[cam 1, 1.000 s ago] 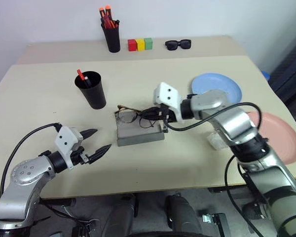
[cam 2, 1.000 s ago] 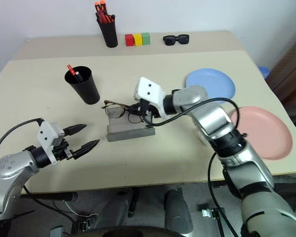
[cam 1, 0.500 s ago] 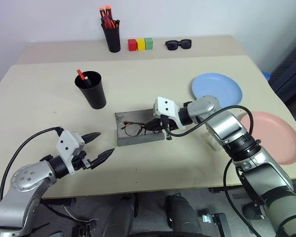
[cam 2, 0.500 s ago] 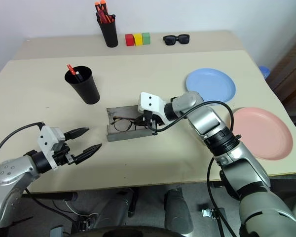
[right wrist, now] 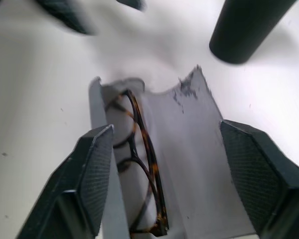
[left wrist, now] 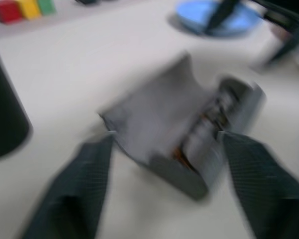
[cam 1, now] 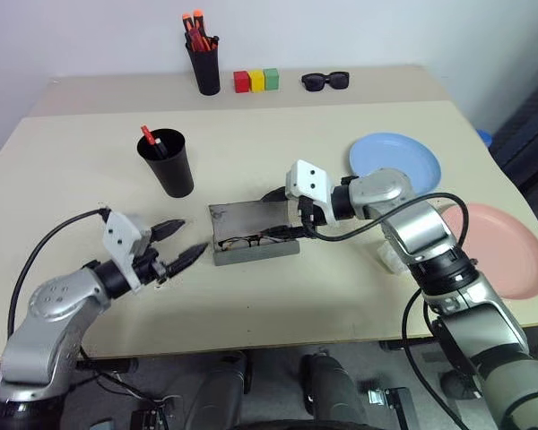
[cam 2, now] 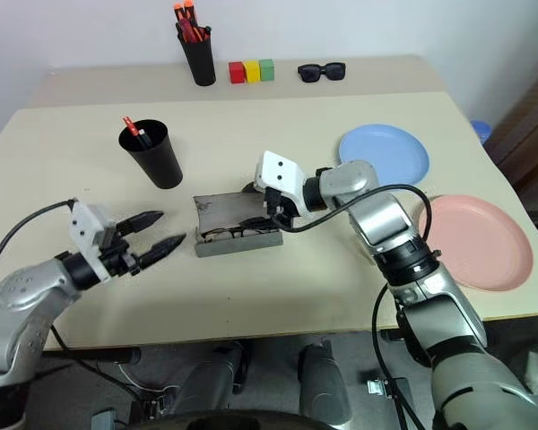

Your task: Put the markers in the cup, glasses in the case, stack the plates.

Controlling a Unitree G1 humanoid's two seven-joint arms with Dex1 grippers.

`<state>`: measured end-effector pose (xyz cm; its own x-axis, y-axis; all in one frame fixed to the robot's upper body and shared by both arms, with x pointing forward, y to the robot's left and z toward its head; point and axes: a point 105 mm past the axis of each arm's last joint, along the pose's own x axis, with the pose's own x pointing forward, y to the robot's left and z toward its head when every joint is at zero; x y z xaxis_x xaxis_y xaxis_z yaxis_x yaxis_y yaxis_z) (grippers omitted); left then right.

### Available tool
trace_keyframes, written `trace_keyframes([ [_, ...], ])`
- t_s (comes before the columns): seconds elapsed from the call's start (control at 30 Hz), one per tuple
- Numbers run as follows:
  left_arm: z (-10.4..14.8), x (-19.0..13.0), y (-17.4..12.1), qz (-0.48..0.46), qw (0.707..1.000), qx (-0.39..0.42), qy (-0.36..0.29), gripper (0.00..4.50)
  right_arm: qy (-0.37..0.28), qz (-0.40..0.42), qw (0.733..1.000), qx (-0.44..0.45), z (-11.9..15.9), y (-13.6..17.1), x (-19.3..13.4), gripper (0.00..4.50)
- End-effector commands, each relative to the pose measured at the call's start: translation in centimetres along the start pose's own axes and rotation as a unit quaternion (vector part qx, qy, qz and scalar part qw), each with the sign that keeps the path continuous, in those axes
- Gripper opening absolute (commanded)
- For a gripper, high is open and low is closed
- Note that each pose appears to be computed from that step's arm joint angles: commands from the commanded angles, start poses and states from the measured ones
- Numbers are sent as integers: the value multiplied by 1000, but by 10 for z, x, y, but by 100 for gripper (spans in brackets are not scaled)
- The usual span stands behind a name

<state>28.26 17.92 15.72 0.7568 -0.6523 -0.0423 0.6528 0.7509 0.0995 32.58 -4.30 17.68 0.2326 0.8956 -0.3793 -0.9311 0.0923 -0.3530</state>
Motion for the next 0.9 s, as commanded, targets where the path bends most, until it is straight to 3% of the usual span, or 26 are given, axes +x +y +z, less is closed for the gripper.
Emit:
trace_keyframes([
  [0.03, 11, 26, -1, -3, 1000, -15, -7, 149, -19, -21, 999, -24, 12, 5, -15, 343],
  [0.07, 11, 36, 1, 1, 1000, -19, 2, 98, -18, -29, 999, -22, 10, 6, -18, 343],
  [0.27, 30, 97, 24, 59, 997, -45, 16, 98, 10, -110, 994, 11, -10, 10, -53, 343],
  [0.47, 11, 127, 34, 63, 989, -43, 127, 98, 26, -136, 990, 18, -18, 24, -73, 343],
  [0.7, -7, 127, 24, 1, 978, -61, 199, 98, 36, -155, 987, 22, -22, 27, -85, 343],
  [0.9, -3, 110, 13, -58, 979, -31, 193, 98, 39, -160, 986, 24, -27, 26, -85, 343],
])
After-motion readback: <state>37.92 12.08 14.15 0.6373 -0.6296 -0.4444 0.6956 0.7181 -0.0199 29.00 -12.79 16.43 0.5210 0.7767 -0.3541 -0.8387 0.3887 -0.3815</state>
